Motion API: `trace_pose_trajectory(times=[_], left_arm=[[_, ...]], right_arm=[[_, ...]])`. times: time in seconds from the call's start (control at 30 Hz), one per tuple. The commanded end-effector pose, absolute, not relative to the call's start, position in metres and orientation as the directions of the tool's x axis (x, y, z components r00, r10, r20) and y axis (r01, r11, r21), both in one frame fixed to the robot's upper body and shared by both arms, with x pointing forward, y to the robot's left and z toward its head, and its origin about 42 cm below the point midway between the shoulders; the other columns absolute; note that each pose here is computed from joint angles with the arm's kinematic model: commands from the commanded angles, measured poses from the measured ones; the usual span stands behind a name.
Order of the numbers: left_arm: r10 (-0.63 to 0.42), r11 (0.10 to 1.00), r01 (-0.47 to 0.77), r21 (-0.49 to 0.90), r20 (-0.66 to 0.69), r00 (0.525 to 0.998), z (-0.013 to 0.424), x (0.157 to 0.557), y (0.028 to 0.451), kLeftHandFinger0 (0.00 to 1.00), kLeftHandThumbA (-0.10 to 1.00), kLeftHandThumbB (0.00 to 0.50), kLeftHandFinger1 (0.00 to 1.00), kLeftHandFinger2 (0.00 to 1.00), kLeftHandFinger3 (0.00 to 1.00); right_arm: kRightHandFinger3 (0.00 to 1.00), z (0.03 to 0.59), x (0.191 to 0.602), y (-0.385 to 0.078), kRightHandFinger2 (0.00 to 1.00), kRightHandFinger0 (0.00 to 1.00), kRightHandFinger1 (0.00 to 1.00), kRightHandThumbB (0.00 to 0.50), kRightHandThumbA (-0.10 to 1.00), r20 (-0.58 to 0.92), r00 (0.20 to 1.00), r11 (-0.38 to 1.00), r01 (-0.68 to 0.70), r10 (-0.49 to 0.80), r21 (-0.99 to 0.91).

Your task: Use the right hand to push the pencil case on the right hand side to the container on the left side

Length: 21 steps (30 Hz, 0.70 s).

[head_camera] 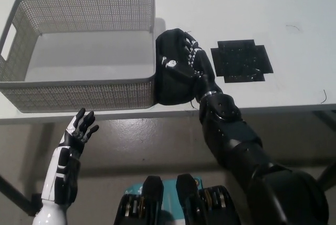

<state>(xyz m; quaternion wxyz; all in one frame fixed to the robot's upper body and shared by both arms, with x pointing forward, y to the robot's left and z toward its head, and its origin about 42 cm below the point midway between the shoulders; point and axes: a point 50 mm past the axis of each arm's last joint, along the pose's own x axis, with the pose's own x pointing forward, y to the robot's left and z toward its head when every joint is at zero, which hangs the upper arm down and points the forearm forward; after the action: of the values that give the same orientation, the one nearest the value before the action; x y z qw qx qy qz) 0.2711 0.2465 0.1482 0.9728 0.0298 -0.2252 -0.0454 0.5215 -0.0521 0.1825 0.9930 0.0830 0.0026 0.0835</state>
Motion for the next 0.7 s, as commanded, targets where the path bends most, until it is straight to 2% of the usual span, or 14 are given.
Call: trace_pose_trajectory(times=[0.0, 0.07, 0.1, 0.13, 0.17, 0.2, 0.23, 0.27, 0.3, 0.37, 0.5, 0.67], left_arm=[[-0.118, 0.992, 0.08, 0.097, 0.495, 0.861, 0.161, 0.274, 0.246, 1.0, 1.0, 0.144, 1.0, 1.0, 1.0], [-0.12, 0.992, 0.081, 0.1, 0.497, 0.859, 0.162, 0.274, 0.247, 1.0, 1.0, 0.141, 1.0, 1.0, 1.0], [-0.12, 0.992, 0.079, 0.103, 0.499, 0.858, 0.163, 0.274, 0.248, 1.0, 1.0, 0.151, 1.0, 1.0, 1.0], [-0.12, 0.992, 0.08, 0.101, 0.5, 0.858, 0.162, 0.274, 0.248, 1.0, 1.0, 0.15, 1.0, 1.0, 1.0], [-0.12, 0.992, 0.08, 0.1, 0.5, 0.858, 0.163, 0.275, 0.248, 1.0, 1.0, 0.141, 1.0, 1.0, 1.0], [-0.122, 0.992, 0.084, 0.098, 0.501, 0.857, 0.163, 0.275, 0.249, 1.0, 1.0, 0.133, 1.0, 1.0, 1.0], [-0.123, 0.992, 0.086, 0.097, 0.502, 0.856, 0.163, 0.275, 0.248, 1.0, 1.0, 0.133, 1.0, 1.0, 1.0], [-0.124, 0.992, 0.086, 0.097, 0.501, 0.857, 0.163, 0.275, 0.249, 1.0, 1.0, 0.121, 1.0, 1.0, 1.0], [-0.123, 0.992, 0.086, 0.097, 0.5, 0.857, 0.164, 0.275, 0.249, 1.0, 1.0, 0.121, 1.0, 1.0, 1.0], [-0.123, 0.992, 0.086, 0.096, 0.5, 0.857, 0.163, 0.275, 0.248, 1.0, 1.0, 0.122, 1.0, 1.0, 1.0], [-0.125, 0.992, 0.09, 0.094, 0.503, 0.855, 0.163, 0.276, 0.249, 1.0, 1.0, 0.125, 1.0, 1.0, 1.0], [-0.124, 0.991, 0.085, 0.1, 0.506, 0.853, 0.165, 0.278, 0.249, 1.0, 1.0, 0.133, 1.0, 1.0, 1.0]], right_arm=[[1.0, 0.223, 0.525, -0.021, 1.0, 1.0, 1.0, 0.225, 1.0, 0.169, 0.955, 0.957, -0.264, 0.242, 0.122], [1.0, 0.225, 0.527, -0.028, 1.0, 1.0, 1.0, 0.213, 1.0, 0.184, 0.953, 0.961, -0.259, 0.239, 0.094], [1.0, 0.226, 0.529, -0.032, 1.0, 1.0, 1.0, 0.232, 1.0, 0.184, 0.954, 0.966, -0.251, 0.236, 0.063], [1.0, 0.226, 0.532, -0.04, 1.0, 1.0, 1.0, 0.279, 1.0, 0.181, 0.952, 0.968, -0.236, 0.247, -0.08], [1.0, 0.227, 0.533, -0.043, 1.0, 1.0, 1.0, 0.3, 1.0, 0.189, 0.951, 0.964, -0.215, 0.243, -0.155], [1.0, 0.23, 0.536, -0.051, 1.0, 1.0, 1.0, 0.297, 1.0, 0.22, 0.945, 0.921, -0.152, 0.242, -0.359], [1.0, 0.231, 0.537, -0.054, 1.0, 1.0, 1.0, 0.297, 1.0, 0.236, 0.94, 0.895, -0.126, 0.245, -0.428], [1.0, 0.234, 0.539, -0.061, 1.0, 1.0, 1.0, 0.329, 1.0, 0.257, 0.936, 0.828, -0.058, 0.239, -0.557], [1.0, 0.236, 0.541, -0.065, 1.0, 1.0, 1.0, 0.336, 1.0, 0.265, 0.935, 0.796, -0.029, 0.236, -0.605], [1.0, 0.241, 0.545, -0.076, 1.0, 1.0, 1.0, 0.351, 1.0, 0.29, 0.931, 0.747, 0.026, 0.224, -0.664], [1.0, 0.252, 0.551, -0.089, 1.0, 1.0, 1.0, 0.349, 1.0, 0.299, 0.928, 0.706, 0.059, 0.221, -0.706], [1.0, 0.26, 0.551, -0.095, 1.0, 1.0, 1.0, 0.31, 1.0, 0.324, 0.921, 0.757, 0.05, 0.217, -0.651]])
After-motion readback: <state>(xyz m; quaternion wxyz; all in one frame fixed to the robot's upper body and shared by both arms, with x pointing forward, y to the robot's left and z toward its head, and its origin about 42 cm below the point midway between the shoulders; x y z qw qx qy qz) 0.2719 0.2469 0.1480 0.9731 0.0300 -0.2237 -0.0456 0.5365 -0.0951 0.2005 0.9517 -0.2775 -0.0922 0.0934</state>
